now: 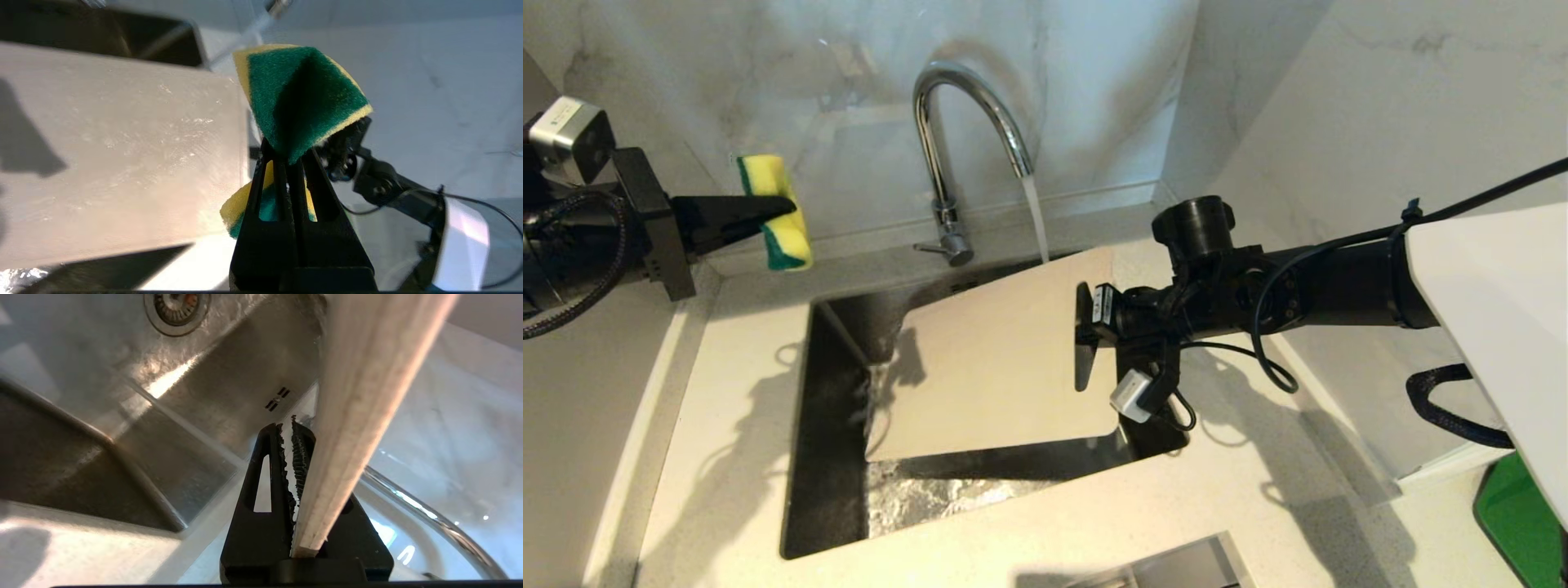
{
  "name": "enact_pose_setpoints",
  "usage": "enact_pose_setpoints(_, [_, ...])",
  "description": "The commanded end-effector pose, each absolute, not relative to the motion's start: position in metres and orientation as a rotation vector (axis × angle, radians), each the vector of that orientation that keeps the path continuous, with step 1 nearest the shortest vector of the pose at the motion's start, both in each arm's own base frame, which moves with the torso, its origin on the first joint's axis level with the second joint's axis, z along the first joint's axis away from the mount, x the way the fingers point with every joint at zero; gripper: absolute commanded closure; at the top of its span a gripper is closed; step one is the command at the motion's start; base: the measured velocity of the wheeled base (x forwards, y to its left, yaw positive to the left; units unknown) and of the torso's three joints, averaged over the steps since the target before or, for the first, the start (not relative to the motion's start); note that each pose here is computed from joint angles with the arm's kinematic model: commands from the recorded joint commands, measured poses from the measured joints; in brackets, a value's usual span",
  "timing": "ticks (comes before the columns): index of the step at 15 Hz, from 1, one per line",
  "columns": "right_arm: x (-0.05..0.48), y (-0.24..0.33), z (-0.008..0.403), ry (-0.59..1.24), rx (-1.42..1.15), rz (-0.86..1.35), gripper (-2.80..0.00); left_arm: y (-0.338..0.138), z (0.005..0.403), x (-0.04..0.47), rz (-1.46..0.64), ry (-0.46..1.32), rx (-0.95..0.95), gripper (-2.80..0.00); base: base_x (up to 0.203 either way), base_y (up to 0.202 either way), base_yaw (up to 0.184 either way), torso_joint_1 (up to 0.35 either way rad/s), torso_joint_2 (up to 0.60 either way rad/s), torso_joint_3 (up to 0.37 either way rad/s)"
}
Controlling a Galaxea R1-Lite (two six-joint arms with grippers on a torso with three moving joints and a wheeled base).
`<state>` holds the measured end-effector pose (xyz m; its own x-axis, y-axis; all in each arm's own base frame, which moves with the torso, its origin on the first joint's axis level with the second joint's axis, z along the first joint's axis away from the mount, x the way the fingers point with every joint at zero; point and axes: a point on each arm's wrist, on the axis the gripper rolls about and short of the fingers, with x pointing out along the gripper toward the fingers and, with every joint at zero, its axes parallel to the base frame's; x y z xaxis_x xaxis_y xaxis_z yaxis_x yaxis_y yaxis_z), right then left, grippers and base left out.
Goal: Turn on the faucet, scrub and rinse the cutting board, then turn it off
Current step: Scrub the cutting board underwater
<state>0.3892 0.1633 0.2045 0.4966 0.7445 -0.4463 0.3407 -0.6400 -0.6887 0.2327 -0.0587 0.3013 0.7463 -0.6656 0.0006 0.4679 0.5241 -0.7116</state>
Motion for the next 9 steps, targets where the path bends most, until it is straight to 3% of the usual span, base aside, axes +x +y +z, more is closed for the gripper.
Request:
enact_pose_setpoints(1, [0.377, 0.171, 0.219, -0.952, -2.232, 0.99, 0.0, -0.068, 0.294, 0.238, -0.71, 0.336, -0.77, 0.0, 0.0, 0.0, 0.0, 0.0, 0.0, 0.0])
enact_pose_setpoints(9, [0.347, 0.202, 0.24, -1.092, -2.215, 0.974, 0.0, -0.13, 0.26, 0.265, -0.756, 0.479, -0.712, 0.0, 0.0, 0.0, 0.0, 0.0, 0.0, 0.0])
